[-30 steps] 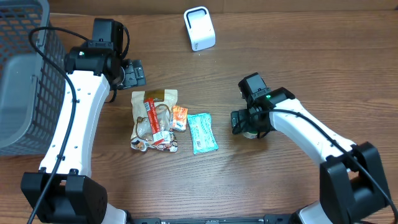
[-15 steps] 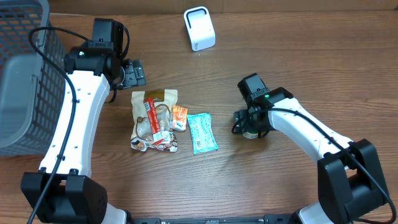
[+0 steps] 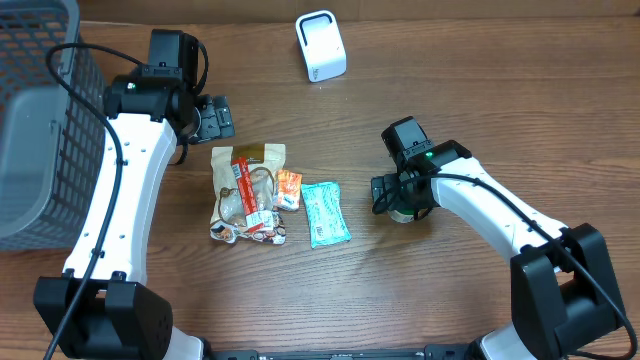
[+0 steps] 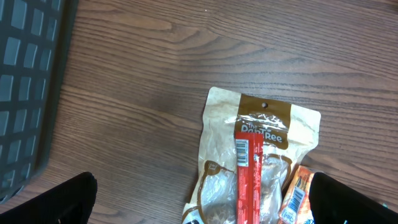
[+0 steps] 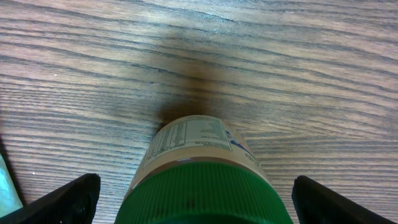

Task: Scan the item barcode
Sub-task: 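Lower the right gripper and grasp the green-capped bottle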

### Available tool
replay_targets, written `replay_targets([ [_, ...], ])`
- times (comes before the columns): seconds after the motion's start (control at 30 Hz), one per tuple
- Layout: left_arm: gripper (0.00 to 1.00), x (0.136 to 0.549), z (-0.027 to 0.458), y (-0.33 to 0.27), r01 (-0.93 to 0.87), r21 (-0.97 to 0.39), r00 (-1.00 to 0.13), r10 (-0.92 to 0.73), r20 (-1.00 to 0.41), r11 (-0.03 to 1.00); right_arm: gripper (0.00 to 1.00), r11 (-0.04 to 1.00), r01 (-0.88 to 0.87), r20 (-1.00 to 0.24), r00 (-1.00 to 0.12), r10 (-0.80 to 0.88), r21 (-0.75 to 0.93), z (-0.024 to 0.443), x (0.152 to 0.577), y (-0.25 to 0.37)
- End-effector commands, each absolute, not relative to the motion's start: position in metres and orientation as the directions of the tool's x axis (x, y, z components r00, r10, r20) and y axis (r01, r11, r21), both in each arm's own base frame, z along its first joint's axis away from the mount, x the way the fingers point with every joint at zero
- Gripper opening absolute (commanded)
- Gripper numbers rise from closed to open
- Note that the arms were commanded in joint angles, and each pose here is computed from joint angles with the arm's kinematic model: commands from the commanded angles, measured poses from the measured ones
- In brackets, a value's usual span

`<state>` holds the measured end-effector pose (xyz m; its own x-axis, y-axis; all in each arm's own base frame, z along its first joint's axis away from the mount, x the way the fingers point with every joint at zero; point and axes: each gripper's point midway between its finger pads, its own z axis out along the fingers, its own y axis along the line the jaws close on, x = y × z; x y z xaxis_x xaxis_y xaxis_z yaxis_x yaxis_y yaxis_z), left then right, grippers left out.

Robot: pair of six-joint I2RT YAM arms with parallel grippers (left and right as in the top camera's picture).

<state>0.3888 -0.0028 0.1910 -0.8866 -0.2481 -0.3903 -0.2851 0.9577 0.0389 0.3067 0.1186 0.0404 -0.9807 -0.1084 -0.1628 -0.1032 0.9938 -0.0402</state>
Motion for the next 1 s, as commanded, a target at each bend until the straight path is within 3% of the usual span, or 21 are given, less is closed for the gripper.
replay_targets([
  [0.0, 1.00, 0.3901, 0.2011, -0.0034, -0.293, 0.036, -0.873, -0.252, -0.418, 0.955, 1.00, 0.993, -0.108, -0.161, -0.980, -0.114, -0.045, 0.0383, 0.3058, 0.1191],
  [0.97, 1.00, 0.3901, 0.2011, -0.0034, -0.293, 0.036, -0.873, -0.252, -0.418, 0.955, 1.00, 0.993, -0.108, -0.161, -0.980, -0.114, -0.045, 0.0383, 0.3058, 0.1191],
])
